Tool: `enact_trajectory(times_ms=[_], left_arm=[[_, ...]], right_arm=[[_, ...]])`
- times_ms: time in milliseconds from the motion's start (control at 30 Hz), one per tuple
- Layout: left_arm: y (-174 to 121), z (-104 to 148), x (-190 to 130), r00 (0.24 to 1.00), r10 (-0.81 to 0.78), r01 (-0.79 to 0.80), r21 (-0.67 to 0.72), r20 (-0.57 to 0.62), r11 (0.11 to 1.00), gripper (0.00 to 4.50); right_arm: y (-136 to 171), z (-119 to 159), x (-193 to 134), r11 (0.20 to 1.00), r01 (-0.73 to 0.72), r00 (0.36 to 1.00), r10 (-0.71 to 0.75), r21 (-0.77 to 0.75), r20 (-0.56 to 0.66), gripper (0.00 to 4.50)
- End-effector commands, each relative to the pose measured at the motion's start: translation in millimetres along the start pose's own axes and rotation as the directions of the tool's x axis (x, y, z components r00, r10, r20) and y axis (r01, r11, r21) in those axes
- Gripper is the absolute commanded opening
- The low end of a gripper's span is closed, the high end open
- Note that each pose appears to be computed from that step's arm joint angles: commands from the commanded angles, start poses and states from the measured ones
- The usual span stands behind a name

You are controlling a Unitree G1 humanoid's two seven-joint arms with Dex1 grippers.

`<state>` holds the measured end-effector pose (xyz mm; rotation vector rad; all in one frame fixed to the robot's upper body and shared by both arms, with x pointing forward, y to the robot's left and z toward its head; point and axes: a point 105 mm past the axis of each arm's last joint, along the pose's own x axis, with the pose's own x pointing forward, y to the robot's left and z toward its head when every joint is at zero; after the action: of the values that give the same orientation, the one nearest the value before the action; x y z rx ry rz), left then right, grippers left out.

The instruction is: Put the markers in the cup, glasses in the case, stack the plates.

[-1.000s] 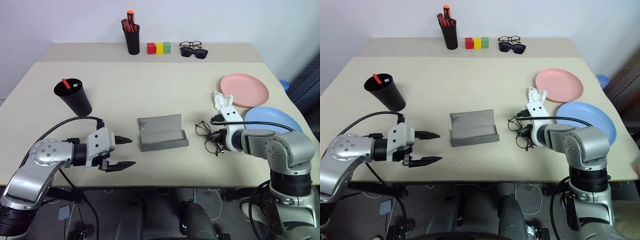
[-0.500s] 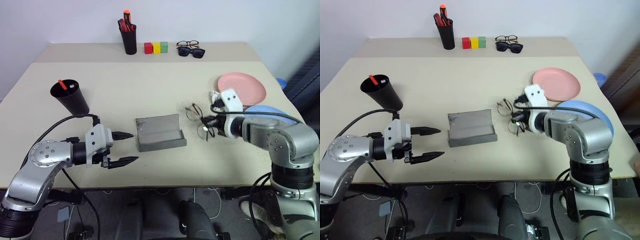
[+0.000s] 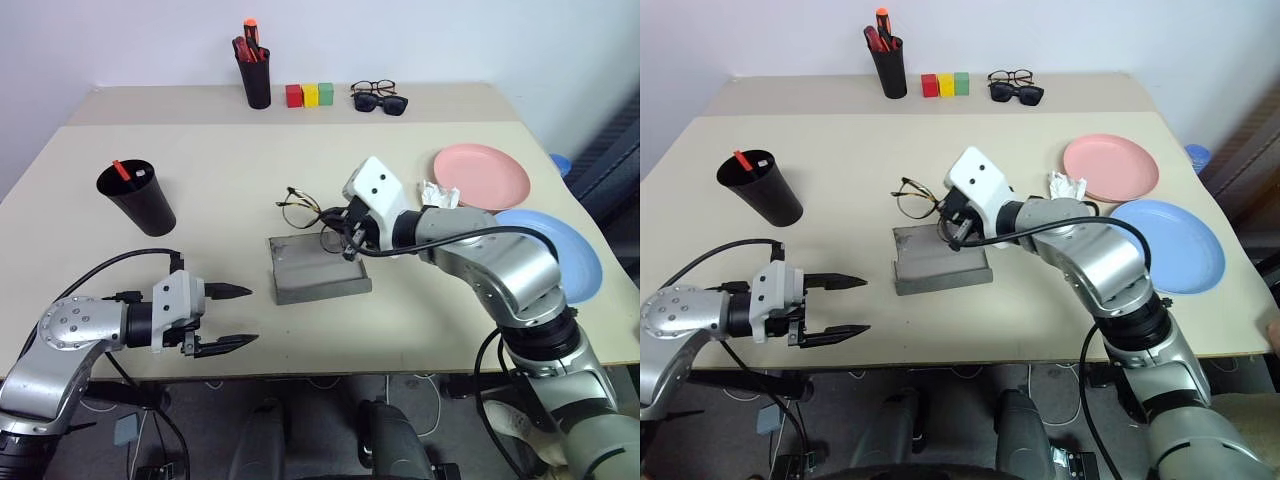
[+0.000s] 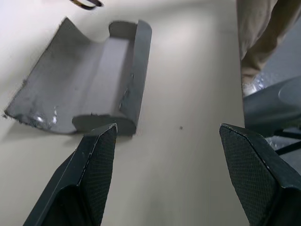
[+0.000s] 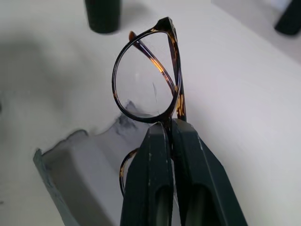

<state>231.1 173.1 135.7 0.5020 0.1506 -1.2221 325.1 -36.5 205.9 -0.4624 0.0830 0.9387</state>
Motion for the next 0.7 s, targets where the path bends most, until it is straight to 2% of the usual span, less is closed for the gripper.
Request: enact_trajectory(times_ms=[33,300,667,700], left_arm=[[4,9,-7,0.999,0.035,-0.034,0.060,-0.005,0.998,3.53],[4,14,-10,0.998,0.069,-0.068,0.062,-0.015,0.996,3.53],[6,15,-12,0.996,0.088,-0.086,0.065,-0.022,0.994,3.53],[7,15,-12,0.996,0.088,-0.087,0.066,-0.021,0.994,3.53]], right_arm=[[2,3,2,0.998,-0.015,1.000,0.016,-0.065,0.023,0.07],[11,-28,-2,0.987,-0.066,0.995,0.055,-0.145,-0.082,0.07],[16,-42,-3,0.981,-0.060,0.990,0.035,-0.187,-0.135,0.07],[17,-42,-4,0.981,-0.060,0.990,0.034,-0.184,-0.137,0.68]])
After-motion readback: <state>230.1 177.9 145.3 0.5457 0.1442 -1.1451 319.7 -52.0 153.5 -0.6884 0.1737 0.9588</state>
